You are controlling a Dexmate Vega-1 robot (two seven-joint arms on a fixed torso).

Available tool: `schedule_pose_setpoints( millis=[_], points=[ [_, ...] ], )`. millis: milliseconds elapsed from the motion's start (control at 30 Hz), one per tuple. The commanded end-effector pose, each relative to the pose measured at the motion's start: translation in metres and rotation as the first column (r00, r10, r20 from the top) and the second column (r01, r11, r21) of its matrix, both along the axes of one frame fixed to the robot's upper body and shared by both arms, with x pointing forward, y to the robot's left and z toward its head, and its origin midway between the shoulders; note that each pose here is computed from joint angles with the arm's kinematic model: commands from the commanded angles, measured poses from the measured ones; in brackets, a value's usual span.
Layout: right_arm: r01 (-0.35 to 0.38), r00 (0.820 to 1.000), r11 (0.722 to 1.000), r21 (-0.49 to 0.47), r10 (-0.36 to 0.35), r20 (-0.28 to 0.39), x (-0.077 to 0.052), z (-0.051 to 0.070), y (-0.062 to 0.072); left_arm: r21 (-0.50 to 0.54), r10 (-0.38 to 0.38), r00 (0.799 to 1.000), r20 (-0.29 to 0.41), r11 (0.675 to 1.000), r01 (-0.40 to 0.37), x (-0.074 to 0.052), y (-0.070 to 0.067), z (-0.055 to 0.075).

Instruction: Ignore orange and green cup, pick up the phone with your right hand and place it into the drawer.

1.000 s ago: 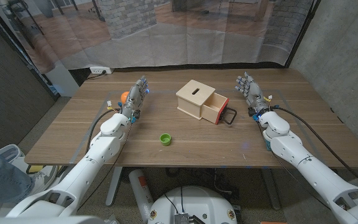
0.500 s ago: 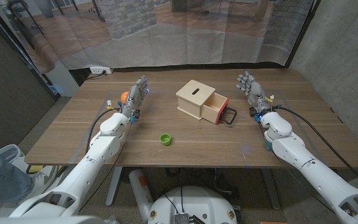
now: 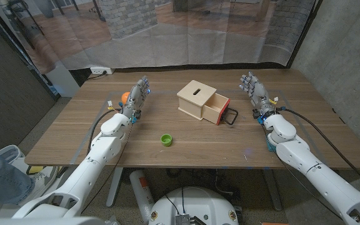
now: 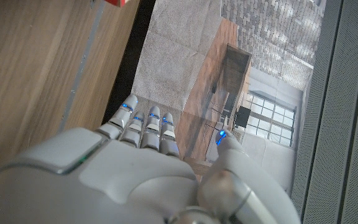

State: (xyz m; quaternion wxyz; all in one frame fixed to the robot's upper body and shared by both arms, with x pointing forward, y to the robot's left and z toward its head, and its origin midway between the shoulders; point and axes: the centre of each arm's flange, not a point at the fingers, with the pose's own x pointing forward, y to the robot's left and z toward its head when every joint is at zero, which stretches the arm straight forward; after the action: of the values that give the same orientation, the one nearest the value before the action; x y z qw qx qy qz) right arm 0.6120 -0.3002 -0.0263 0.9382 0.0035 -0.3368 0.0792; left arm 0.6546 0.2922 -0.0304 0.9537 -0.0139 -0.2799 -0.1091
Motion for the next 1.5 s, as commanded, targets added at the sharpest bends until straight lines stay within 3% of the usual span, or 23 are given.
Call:
schedule_pose_setpoints(
  millis=[33,700,1033,1500],
  points=[
    [0.014,1.000,1.000,-0.009,-0.014,0.017,-0.010,-0.005,-0.004,0.016,0.000,1.000,-0.007,1.000,0.000,0.001,-0.003,0.000],
    [0.047,0.998,0.999,-0.023,-0.046,0.047,-0.025,-0.002,-0.016,0.022,0.004,1.000,0.007,1.000,-0.004,0.001,-0.003,0.006],
    [0.072,0.996,0.997,-0.019,-0.071,0.046,-0.034,-0.007,-0.026,0.053,0.019,1.000,0.005,0.998,-0.019,0.004,-0.004,0.007],
    [0.069,0.995,0.996,-0.063,-0.064,0.073,-0.044,-0.007,-0.029,0.071,0.007,1.000,0.012,0.997,-0.007,0.003,-0.008,0.012]
  ],
)
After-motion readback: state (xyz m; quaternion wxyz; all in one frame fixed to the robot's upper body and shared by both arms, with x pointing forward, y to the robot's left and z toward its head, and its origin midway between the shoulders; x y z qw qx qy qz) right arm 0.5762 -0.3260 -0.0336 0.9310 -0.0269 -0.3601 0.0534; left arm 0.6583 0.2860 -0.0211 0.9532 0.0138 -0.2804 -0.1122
